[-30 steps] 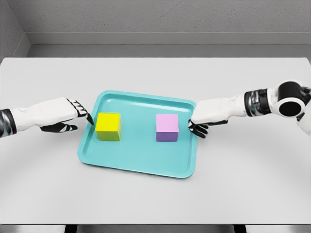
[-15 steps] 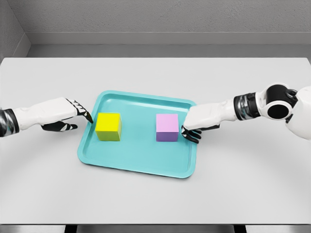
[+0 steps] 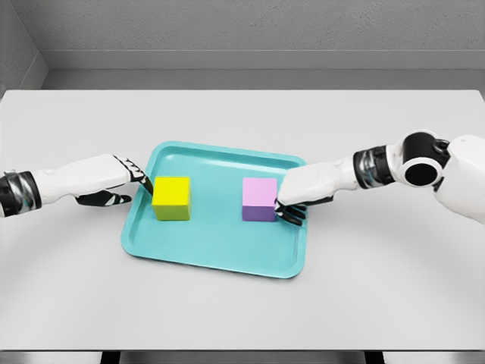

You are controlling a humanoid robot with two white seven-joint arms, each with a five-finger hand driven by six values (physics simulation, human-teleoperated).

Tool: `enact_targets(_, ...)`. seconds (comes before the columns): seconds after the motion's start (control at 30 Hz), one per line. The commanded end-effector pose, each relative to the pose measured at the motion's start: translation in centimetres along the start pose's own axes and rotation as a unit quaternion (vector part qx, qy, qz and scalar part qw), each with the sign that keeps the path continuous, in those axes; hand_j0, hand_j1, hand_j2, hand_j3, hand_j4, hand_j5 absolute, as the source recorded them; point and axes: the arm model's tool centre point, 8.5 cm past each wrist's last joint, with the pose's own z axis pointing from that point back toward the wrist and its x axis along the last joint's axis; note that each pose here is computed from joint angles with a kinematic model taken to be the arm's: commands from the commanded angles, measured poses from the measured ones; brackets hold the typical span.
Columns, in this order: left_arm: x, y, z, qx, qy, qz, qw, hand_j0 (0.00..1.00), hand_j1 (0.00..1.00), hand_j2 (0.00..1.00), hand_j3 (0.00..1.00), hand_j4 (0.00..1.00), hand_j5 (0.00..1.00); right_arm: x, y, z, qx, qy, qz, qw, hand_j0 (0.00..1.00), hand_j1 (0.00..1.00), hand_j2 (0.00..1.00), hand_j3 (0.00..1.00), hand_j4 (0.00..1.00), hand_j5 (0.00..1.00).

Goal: Push two cubes

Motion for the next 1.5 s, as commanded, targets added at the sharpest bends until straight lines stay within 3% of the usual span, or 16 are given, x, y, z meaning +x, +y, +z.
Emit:
enact_targets(0.0,0.1,0.1,-0.2,0.004,-0.003,0.003,1.0,0.62,0.62,0.62,0.62,0.62,0.62,0.3,-0.1,-0.5,0.0,-0.007,-0.001,1.0,0.1,0.1,0.1,0.1,0.1,0.1)
enact_targets(0.53,0.9,0.7,-1.4,0.007,-0.021,-0.002,0.9998,0.62,0.62,0.62,0.62,0.62,0.62,0.0,-0.3,0.0,0.0,0.0,0.002,1.0,0.1,0.1,0.1,0.1,0.1,0.1)
enact_targets(0.7,1.1,1.0,-1.8,0.013,-0.024,-0.003,0.9996,0.62,0.62,0.62,0.62,0.62,0.62,-1.5,0.5,0.6,0.004,0.021,-0.016,0.9996,0.1,0.1,0.1,0.1,0.1,0.1)
enact_targets(1.1,1.6,1.4,-3.0,0.013,-0.036,-0.007,0.9992,0.62,0.62,0.62,0.62,0.62,0.62,-2.5,0.4,-1.1,0.008,0.027,-0.027,0.9992,0.1,0.1,0.1,0.1,0.1,0.1)
enact_targets(1.47,1.0,0.9,-3.8,0.014,-0.03,0.008,0.9994,0.62,0.62,0.62,0.62,0.62,0.62,-2.0,-0.3,-2.3,0.007,0.017,-0.017,0.9997,0.1,0.1,0.1,0.1,0.1,0.1)
